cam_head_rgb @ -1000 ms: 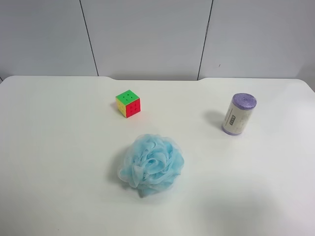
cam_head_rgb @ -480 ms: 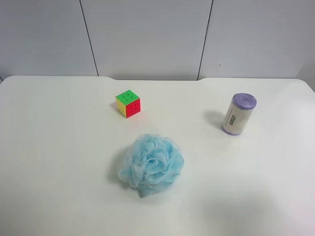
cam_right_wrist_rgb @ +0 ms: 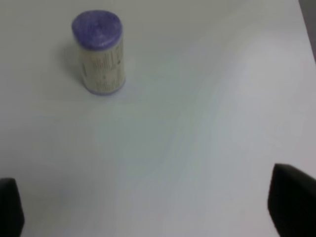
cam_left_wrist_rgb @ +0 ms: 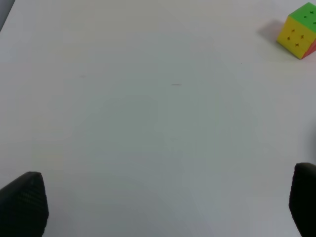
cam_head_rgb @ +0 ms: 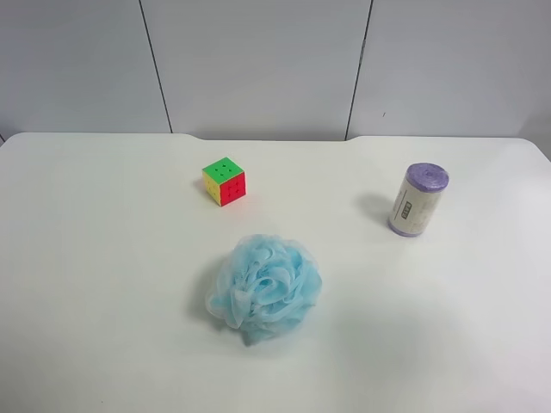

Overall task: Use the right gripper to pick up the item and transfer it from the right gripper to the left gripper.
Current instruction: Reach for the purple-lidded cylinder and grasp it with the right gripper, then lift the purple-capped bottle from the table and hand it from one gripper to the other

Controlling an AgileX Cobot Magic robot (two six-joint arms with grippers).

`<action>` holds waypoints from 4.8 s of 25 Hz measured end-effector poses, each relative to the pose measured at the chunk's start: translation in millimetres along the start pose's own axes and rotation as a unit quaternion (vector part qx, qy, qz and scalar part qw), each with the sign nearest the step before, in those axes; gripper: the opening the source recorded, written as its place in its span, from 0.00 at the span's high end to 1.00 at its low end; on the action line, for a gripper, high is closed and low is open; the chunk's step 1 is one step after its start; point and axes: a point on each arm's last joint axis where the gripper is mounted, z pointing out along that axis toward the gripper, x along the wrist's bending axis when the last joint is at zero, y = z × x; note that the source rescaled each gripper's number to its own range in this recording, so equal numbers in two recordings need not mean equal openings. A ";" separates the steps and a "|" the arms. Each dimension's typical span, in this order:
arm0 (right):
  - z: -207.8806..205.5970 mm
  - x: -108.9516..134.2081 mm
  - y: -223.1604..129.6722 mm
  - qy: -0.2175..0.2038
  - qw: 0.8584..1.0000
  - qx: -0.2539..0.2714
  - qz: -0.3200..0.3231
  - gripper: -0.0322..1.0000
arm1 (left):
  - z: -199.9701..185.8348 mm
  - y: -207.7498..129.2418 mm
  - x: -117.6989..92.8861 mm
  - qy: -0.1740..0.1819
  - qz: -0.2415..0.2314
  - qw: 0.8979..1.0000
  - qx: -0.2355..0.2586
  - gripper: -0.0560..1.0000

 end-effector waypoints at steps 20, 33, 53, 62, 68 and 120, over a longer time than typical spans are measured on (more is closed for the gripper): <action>149.0 15.5 125.7 0.034 0.972 0.231 -0.010 0.00 | 0.0 0.0 0.0 0.000 0.000 1.000 0.000 0.00; 260.8 24.5 139.2 0.045 0.945 0.323 0.000 0.00 | 0.0 0.0 0.0 0.000 0.000 1.000 0.000 0.00; 345.9 29.8 100.5 0.051 0.932 0.358 -0.008 0.00 | 0.0 0.0 0.0 0.000 0.000 1.000 0.000 0.00; 370.0 30.9 84.0 0.050 0.928 0.370 -0.007 0.00 | 0.0 0.0 0.0 0.000 0.000 1.000 0.000 0.00; 375.4 31.2 78.7 0.050 0.924 0.378 -0.008 0.05 | 0.0 0.0 0.0 0.000 0.000 1.000 0.000 0.00; 218.6 107.7 148.4 0.187 0.941 0.278 -0.048 0.97 | 14.5 8.4 -14.4 -0.095 0.059 0.993 0.045 0.00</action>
